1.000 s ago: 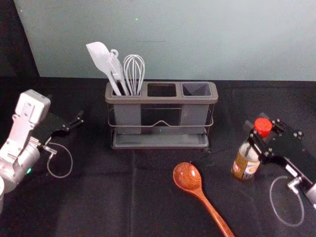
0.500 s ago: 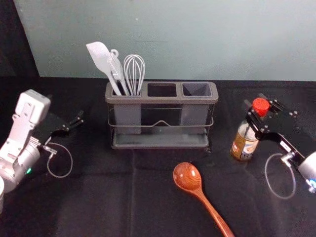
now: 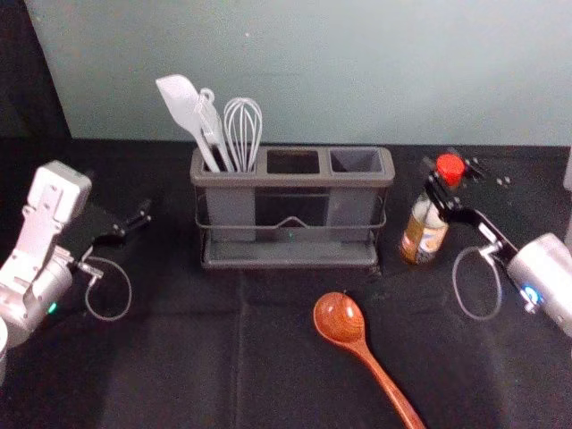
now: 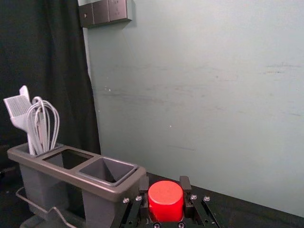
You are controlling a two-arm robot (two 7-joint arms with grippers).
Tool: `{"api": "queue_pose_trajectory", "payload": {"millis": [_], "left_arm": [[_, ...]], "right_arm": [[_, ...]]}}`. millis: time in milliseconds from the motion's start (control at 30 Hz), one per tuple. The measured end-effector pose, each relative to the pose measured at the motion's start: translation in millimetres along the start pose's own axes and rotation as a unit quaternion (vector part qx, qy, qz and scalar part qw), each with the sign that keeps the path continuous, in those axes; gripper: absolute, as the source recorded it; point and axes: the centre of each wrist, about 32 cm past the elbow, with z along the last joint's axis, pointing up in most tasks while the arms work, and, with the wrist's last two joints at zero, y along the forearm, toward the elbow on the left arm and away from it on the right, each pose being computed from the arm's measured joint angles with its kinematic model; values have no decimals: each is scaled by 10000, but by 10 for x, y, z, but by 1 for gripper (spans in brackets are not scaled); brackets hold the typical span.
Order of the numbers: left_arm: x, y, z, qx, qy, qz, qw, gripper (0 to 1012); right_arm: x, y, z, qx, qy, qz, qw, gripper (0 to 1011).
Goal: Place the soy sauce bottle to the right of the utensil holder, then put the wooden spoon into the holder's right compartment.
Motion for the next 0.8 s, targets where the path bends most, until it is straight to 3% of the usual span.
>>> {"api": "queue_pose_trajectory", "payload": {"millis": [333, 633, 800], "left_arm": [[0, 0, 0, 0, 0, 0, 10000, 1005], [0, 0, 0, 0, 0, 0, 10000, 1005], [0, 0, 0, 0, 0, 0, 10000, 1005]], "right_arm": [[16, 273, -147, 66, 185, -108, 9997, 388], [17, 384, -230, 69, 306, -143, 9994, 393], [15, 390, -233, 107, 381, -166, 9991, 547]]}}
